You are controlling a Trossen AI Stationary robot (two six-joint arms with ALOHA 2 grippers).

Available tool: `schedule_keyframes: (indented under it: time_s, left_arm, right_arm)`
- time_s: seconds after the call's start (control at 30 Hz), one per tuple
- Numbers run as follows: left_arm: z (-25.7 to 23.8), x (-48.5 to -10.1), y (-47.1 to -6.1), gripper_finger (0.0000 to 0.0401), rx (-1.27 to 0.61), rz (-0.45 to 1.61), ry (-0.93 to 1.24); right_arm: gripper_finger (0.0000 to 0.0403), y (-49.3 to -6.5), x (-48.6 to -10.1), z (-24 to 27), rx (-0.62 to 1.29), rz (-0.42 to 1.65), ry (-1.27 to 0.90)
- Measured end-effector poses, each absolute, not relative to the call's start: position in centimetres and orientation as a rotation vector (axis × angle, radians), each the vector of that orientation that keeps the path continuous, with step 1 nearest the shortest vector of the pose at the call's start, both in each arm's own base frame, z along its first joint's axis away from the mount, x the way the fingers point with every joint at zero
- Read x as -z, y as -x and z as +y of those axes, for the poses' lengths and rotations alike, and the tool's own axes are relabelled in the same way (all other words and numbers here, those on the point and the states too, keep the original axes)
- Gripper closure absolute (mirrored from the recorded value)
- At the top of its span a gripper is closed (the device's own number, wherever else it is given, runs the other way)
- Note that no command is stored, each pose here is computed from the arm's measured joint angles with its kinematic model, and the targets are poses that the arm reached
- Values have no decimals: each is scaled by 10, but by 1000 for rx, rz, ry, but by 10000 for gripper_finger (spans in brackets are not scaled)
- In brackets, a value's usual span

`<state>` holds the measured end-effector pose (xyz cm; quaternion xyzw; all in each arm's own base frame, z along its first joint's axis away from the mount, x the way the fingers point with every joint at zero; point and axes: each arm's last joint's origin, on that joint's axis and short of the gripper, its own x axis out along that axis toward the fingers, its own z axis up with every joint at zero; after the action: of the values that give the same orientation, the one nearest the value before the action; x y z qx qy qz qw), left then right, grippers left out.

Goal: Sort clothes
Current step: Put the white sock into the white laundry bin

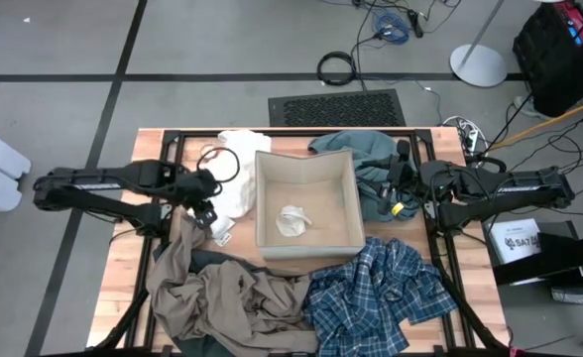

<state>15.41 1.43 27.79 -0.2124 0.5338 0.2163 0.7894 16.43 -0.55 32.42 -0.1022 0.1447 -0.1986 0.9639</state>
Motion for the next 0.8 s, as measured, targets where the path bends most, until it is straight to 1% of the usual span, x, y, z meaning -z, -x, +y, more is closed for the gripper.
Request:
schedule_keyframes:
  time_s: [0.1, 0.2, 0.27, 0.33, 0.47, 0.73, 0.8]
  left_arm:
    - [14, -255, -157, 209, -480, 1156, 536]
    - [14, -235, -157, 209, -540, 1186, 596]
    - [14, -225, -156, 209, -561, 1218, 598]
    - [13, -218, -156, 209, -538, 1246, 560]
    - [8, -213, -159, 209, -428, 1295, 466]
    - [-3, -213, -172, 209, -140, 1249, 185]
    - [-5, -211, -174, 209, -99, 1256, 132]
  right_arm:
    - [222, -164, -324, -6, 402, 293, 206]
    - [222, -164, -324, -6, 402, 292, 205]
    - [222, -164, -324, -6, 403, 291, 199]
    - [222, -164, -324, -6, 403, 291, 199]
    - [222, -164, -324, -5, 403, 291, 199]
    - [222, -164, -324, -5, 403, 291, 199]
    - [222, -164, -324, -5, 402, 291, 200]
